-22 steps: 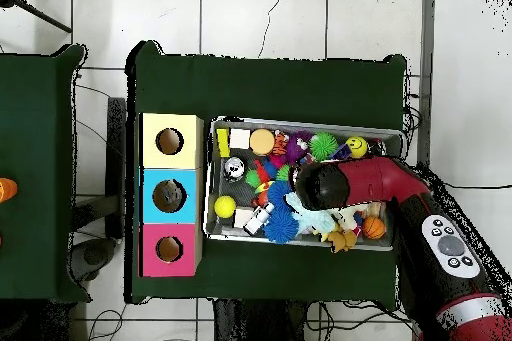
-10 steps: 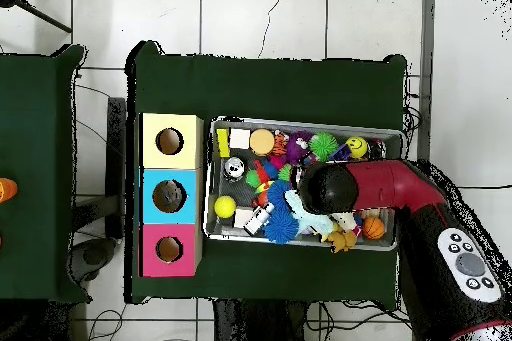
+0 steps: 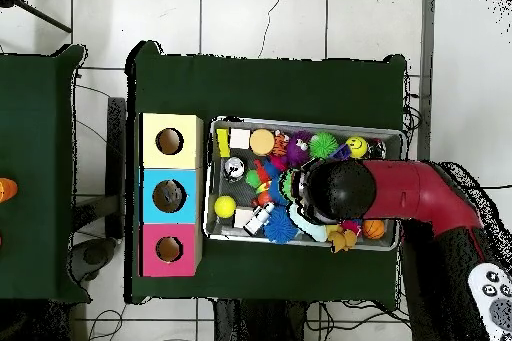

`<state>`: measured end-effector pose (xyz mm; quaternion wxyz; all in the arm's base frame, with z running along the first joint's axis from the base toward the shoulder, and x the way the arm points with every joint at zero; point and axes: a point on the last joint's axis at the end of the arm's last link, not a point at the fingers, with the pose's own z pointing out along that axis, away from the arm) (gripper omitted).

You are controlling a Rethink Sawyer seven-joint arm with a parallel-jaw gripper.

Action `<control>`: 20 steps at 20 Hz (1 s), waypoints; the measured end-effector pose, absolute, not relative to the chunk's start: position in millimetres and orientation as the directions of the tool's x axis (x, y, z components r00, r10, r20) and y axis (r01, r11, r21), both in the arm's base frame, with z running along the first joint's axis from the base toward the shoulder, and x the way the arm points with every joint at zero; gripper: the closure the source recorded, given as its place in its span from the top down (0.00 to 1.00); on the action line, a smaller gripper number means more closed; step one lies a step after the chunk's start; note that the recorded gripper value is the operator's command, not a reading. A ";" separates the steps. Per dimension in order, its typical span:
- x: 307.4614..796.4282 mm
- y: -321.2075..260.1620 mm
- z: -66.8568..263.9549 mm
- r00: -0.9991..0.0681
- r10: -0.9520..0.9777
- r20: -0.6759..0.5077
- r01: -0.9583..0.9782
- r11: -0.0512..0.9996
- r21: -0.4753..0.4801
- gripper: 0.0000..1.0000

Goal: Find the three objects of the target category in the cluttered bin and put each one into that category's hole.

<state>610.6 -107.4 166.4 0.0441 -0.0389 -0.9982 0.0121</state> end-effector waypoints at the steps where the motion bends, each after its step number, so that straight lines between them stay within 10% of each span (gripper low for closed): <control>1: 611.5 -105.3 175.0 -0.992 0.084 0.091 0.081 0.996 -0.029 0.00; 20: 617.0 -68.7 212.5 -0.996 0.056 0.073 0.053 0.998 -0.040 0.00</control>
